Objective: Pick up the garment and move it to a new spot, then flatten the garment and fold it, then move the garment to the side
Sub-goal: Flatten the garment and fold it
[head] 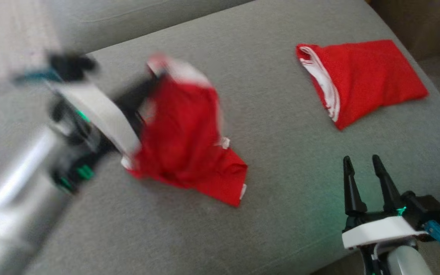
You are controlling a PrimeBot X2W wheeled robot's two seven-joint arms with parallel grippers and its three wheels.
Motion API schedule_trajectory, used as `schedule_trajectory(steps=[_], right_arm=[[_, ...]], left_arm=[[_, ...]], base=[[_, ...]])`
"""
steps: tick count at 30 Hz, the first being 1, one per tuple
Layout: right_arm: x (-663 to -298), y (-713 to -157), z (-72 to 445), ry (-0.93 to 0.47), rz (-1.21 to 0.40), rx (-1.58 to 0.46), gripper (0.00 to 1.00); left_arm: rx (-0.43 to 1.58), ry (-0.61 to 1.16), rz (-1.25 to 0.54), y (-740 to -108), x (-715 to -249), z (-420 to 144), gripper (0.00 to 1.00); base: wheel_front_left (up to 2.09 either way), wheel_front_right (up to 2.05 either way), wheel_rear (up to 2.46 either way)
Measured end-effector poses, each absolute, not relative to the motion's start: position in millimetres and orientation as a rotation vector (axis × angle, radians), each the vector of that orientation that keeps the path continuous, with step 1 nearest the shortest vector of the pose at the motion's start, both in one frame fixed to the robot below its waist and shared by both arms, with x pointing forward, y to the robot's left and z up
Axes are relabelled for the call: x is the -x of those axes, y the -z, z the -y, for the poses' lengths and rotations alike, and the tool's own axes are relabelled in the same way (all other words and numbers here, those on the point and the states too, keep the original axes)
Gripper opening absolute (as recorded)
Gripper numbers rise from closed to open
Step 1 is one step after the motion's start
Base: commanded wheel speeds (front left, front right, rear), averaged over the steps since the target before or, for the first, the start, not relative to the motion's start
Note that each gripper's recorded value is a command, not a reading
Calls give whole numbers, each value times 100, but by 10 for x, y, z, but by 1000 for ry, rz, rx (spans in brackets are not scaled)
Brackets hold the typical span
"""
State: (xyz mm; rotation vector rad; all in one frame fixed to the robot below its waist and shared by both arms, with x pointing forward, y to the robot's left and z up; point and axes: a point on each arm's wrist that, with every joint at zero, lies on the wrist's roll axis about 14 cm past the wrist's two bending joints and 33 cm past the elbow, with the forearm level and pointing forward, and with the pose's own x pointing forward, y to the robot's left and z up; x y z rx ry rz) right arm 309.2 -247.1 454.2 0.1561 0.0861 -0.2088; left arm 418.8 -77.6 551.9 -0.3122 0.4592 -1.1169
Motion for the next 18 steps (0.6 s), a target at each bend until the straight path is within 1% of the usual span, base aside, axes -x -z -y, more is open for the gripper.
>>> schedule_trajectory(steps=[5, 10, 14, 18], right_arm=[[-2987, -4547, 2561, 254, -82, -183, 100], [-2877, -4511, 2634, 292, -97, -186, 100], [-2799, -4492, 2726, 330, -107, -179, 100], [-2785, -4488, 2775, 345, -108, -176, 100]], left_arm=[[207, 1033, -268, -6207, -4862, 693, 0], [161, 974, -114, -6612, -5295, 755, 0], [160, 987, -23, -6847, -5435, 864, 0], [215, 1020, 33, -7018, -5406, 935, 0]], base=[[0, 0, 0], [0, 0, 0], [0, 0, 0], [0, 0, 0]])
